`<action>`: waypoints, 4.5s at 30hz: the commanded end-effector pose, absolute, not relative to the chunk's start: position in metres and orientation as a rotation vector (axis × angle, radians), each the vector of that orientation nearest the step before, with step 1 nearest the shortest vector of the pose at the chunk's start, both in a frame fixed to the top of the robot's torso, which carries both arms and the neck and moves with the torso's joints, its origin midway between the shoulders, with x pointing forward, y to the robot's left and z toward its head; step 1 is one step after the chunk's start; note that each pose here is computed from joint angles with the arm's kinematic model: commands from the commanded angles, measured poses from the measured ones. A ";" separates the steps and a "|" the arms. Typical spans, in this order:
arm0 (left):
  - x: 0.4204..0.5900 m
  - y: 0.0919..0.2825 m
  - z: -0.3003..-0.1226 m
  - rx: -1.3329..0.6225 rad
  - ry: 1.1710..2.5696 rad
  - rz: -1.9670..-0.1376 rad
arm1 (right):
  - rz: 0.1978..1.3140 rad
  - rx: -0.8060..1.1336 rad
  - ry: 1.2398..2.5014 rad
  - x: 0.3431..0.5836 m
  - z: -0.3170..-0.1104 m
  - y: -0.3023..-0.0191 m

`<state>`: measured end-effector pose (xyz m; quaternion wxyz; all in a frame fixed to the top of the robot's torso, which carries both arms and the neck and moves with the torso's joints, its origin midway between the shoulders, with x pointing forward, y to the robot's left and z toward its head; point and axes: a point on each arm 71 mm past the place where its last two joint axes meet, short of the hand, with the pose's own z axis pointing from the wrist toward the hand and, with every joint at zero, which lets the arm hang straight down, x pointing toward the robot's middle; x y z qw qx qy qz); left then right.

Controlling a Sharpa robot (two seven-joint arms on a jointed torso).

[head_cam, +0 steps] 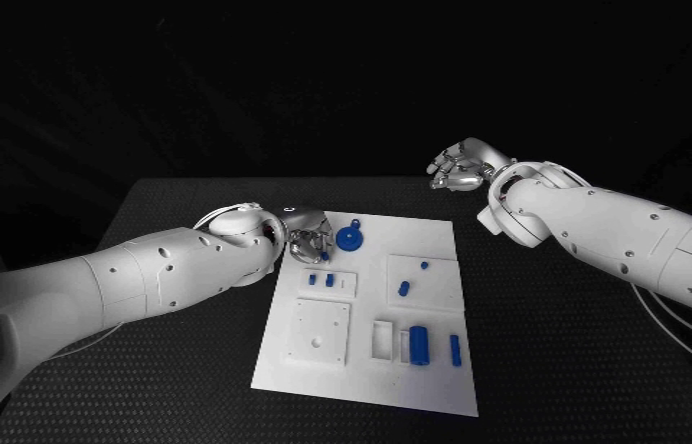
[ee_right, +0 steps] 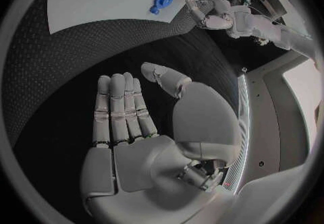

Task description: Assemble the parts on the task board

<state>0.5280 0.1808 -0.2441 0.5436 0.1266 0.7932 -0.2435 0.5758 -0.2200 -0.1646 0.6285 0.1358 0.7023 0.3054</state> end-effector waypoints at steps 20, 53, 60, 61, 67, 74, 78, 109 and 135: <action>0.526 0.178 -0.249 0.325 1.915 -0.572 | 0.708 0.294 1.612 0.575 -0.164 -0.218; 0.526 0.170 -0.264 0.382 1.981 -0.513 | 0.709 0.293 1.616 0.575 -0.165 -0.218; 0.526 0.165 -0.267 0.379 1.962 -0.522 | 0.711 0.291 1.617 0.575 -0.165 -0.217; 0.526 0.165 -0.267 0.377 1.957 -0.521 | 0.711 0.291 1.617 0.575 -0.165 -0.217; 0.525 0.165 -0.268 0.370 1.966 -0.522 | 0.708 0.293 1.616 0.575 -0.165 -0.218; 0.525 0.168 -0.268 0.361 1.962 -0.520 | 0.705 0.295 1.617 0.575 -0.165 -0.220; 0.526 0.170 -0.267 0.356 1.951 -0.520 | 0.705 0.295 1.619 0.575 -0.165 -0.220; 0.529 0.189 -0.267 0.325 1.945 -0.482 | 0.702 0.296 1.614 0.576 -0.165 -0.222; 0.547 0.225 -0.241 0.151 1.777 -0.532 | 0.758 0.263 1.679 0.568 -0.173 -0.221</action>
